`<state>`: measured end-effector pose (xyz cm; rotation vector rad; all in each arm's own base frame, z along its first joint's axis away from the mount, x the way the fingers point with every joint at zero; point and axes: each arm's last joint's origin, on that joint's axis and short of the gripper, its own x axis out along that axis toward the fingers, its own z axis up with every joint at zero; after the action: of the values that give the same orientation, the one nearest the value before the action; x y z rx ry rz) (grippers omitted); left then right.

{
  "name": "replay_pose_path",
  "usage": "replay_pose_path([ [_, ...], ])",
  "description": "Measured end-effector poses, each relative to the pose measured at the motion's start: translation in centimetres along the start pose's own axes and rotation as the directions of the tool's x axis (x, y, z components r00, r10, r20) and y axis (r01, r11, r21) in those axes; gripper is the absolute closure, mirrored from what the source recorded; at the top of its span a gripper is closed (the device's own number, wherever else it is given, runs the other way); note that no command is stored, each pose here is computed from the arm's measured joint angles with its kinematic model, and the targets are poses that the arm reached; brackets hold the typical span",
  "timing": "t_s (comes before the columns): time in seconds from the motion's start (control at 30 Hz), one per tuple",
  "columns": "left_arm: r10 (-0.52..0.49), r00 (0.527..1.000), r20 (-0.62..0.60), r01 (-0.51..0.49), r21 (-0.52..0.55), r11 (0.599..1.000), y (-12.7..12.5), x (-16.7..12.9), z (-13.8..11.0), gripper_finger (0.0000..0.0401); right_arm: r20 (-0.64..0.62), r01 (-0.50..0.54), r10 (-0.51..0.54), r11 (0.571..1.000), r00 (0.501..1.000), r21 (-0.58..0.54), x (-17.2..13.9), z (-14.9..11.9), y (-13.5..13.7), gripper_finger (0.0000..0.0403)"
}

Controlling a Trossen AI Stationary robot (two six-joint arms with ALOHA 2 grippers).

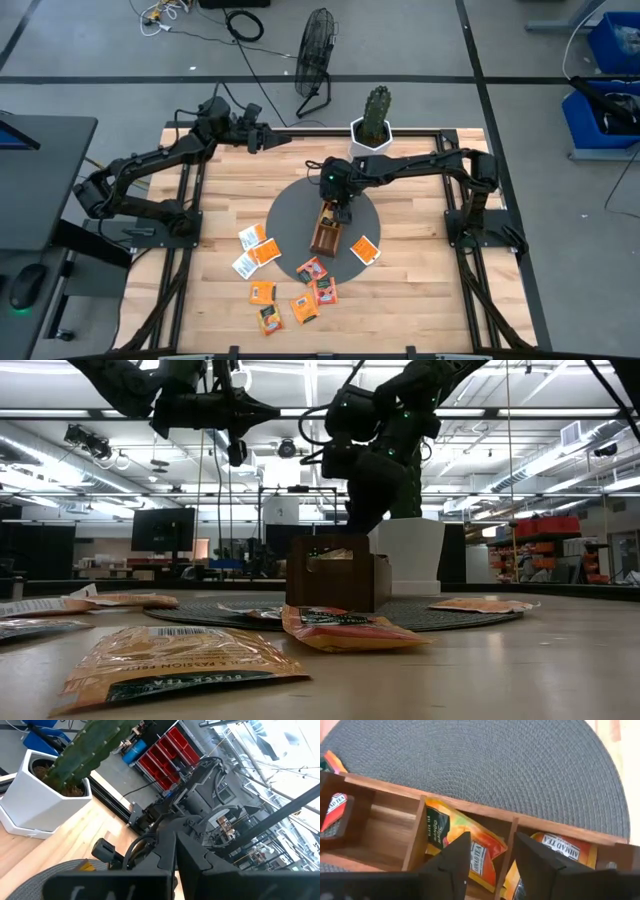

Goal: Pick & Place Tea
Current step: Put the orange tea bag into the top section of the wooden organizer

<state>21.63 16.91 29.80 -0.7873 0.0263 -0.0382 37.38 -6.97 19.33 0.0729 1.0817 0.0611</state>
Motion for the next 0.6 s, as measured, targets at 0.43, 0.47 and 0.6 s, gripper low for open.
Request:
replay_pose_path([
  [0.43, 0.008, 1.000, 0.008, -0.008, 0.000, 1.000, 0.02, 0.00, 0.02, 0.0385, -0.048, -0.057, 0.056, 0.998, 0.997, -0.029, -0.03, -0.53, 0.15, 0.0394],
  [0.47, 0.008, 1.000, 0.008, -0.008, 0.001, 1.000, 0.02, 0.00, 0.02, 0.0385, -0.047, -0.056, 0.055, 0.998, 0.997, -0.023, -0.03, -0.52, 0.15, 0.0396],
  [0.6, 0.008, 1.000, 0.008, -0.008, 0.005, 1.000, 0.02, 0.00, 0.02, 0.0385, -0.049, -0.032, 0.032, 0.999, 0.998, 0.006, -0.09, -0.52, 0.09, 0.0400],
])
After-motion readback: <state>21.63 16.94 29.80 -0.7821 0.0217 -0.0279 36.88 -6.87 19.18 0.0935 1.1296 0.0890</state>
